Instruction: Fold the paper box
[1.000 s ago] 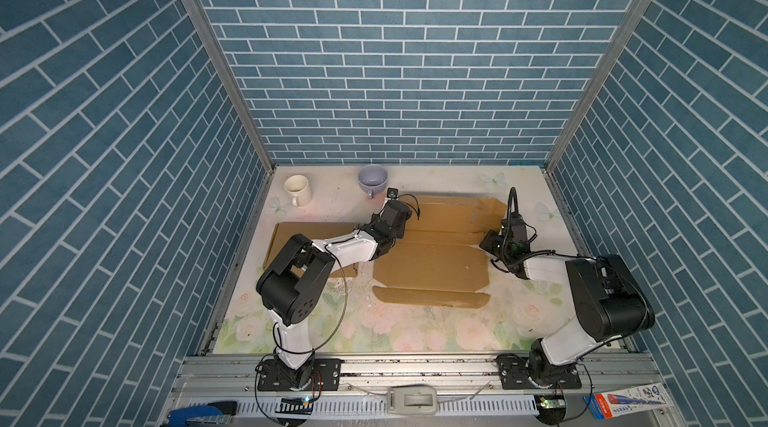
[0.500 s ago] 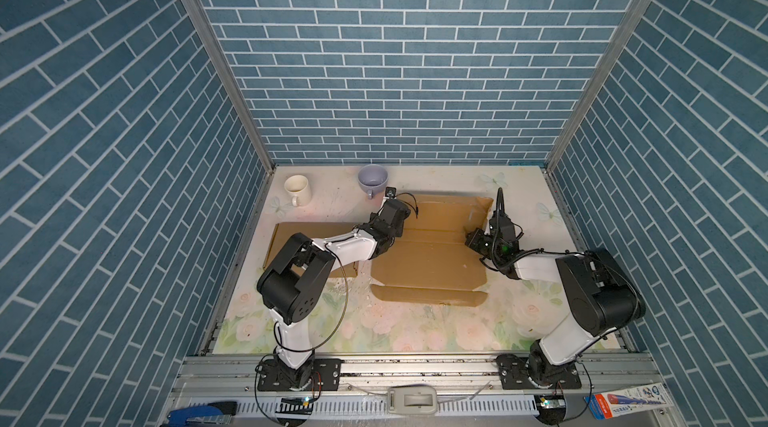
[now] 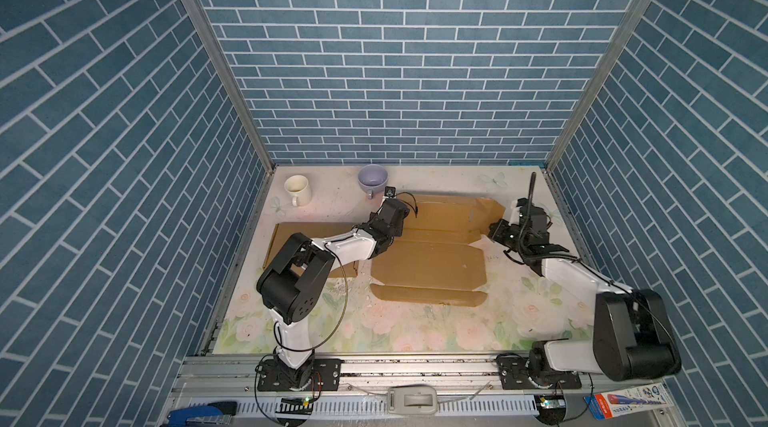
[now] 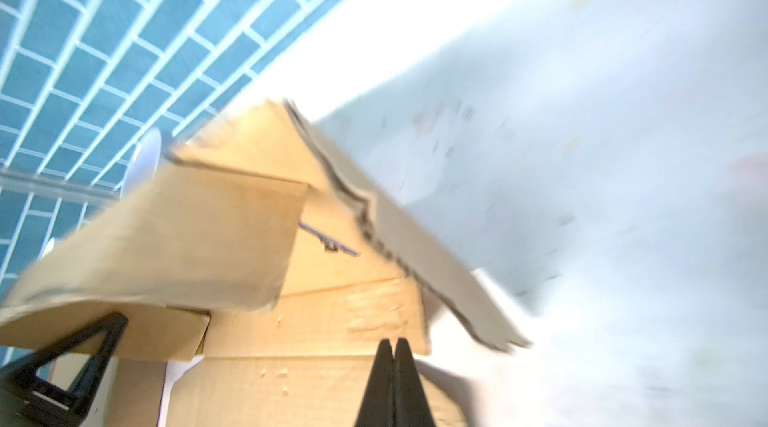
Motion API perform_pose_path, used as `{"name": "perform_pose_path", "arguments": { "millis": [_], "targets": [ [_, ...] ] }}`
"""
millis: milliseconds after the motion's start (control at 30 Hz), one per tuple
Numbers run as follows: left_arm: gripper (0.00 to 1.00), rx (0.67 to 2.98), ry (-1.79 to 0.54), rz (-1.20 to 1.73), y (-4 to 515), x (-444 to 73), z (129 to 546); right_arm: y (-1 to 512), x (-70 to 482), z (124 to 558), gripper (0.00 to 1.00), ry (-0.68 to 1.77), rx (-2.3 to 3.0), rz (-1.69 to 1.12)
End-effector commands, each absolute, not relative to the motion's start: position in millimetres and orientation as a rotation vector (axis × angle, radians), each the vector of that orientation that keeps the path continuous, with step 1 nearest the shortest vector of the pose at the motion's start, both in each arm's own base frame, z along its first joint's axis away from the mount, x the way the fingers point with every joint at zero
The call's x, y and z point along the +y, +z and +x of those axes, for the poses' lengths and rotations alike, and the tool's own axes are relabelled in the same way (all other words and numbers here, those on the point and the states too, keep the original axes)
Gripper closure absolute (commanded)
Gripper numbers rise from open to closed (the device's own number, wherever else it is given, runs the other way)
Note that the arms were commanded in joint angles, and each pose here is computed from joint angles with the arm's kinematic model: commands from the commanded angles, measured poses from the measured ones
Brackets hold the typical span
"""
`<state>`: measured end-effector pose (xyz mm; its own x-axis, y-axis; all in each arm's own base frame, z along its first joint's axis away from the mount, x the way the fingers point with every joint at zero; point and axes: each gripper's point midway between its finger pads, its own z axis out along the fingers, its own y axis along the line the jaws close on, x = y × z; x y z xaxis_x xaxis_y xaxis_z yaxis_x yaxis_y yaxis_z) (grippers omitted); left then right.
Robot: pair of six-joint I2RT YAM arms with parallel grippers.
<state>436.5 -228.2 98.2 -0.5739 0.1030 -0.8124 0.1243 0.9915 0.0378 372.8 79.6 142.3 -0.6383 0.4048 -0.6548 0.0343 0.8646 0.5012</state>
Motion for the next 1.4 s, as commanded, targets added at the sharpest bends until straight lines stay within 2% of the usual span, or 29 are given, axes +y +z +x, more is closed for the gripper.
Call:
{"name": "perform_pose_path", "arguments": {
  "millis": [0, 100, 133, 200, 300, 400, 533, 567, 700, 800, 1000, 1367],
  "targets": [
    [1.0, 2.286, 0.007, 0.201, 64.6, -219.0, 423.6, 152.9, 61.4, 352.1, 0.91, 0.415, 2.28, 0.172],
    [1.0, 2.289, 0.008, 0.198, 64.5, -216.4, 424.6, 163.7, 50.4, 354.2, 0.63, 0.321, 2.253, 0.109],
    [1.0, 2.288, 0.007, 0.197, 65.4, -215.9, 425.0, 163.6, 52.6, 356.7, 0.57, 0.321, 2.254, 0.074],
    [1.0, 2.291, 0.008, 0.197, 64.7, -214.9, 425.0, 161.7, 58.8, 365.2, 0.52, 0.335, 2.272, 0.018],
    [1.0, 2.295, 0.007, 0.196, 63.3, -214.6, 425.1, 152.0, 65.4, 377.9, 0.51, 0.352, 2.306, -0.02],
    [1.0, 2.3, 0.002, 0.192, 60.9, -215.1, 425.3, 146.5, 70.2, 391.6, 0.53, 0.333, 2.304, -0.066],
    [1.0, 2.309, -0.004, 0.192, 57.1, -216.6, 425.5, 142.4, 78.4, 410.9, 0.62, 0.293, 2.271, -0.146],
    [1.0, 2.31, -0.002, 0.191, 56.7, -216.5, 425.7, 141.9, 82.3, 413.9, 0.65, 0.295, 2.26, -0.174],
    [1.0, 2.315, -0.003, 0.188, 57.4, -215.1, 426.9, 138.7, 99.4, 409.9, 0.89, 0.261, 2.246, -0.334],
    [1.0, 2.32, -0.005, 0.17, 57.5, -212.1, 427.5, 141.6, 104.3, 397.9, 0.99, 0.221, 2.233, -0.4],
    [1.0, 2.317, -0.003, 0.155, 57.6, -210.1, 427.3, 154.4, 110.2, 375.6, 1.0, 0.244, 2.226, -0.407],
    [1.0, 2.298, 0.013, 0.14, 57.4, -207.9, 426.6, 172.5, 134.8, 353.0, 1.0, 0.426, 2.225, -0.335]
  ]
}}
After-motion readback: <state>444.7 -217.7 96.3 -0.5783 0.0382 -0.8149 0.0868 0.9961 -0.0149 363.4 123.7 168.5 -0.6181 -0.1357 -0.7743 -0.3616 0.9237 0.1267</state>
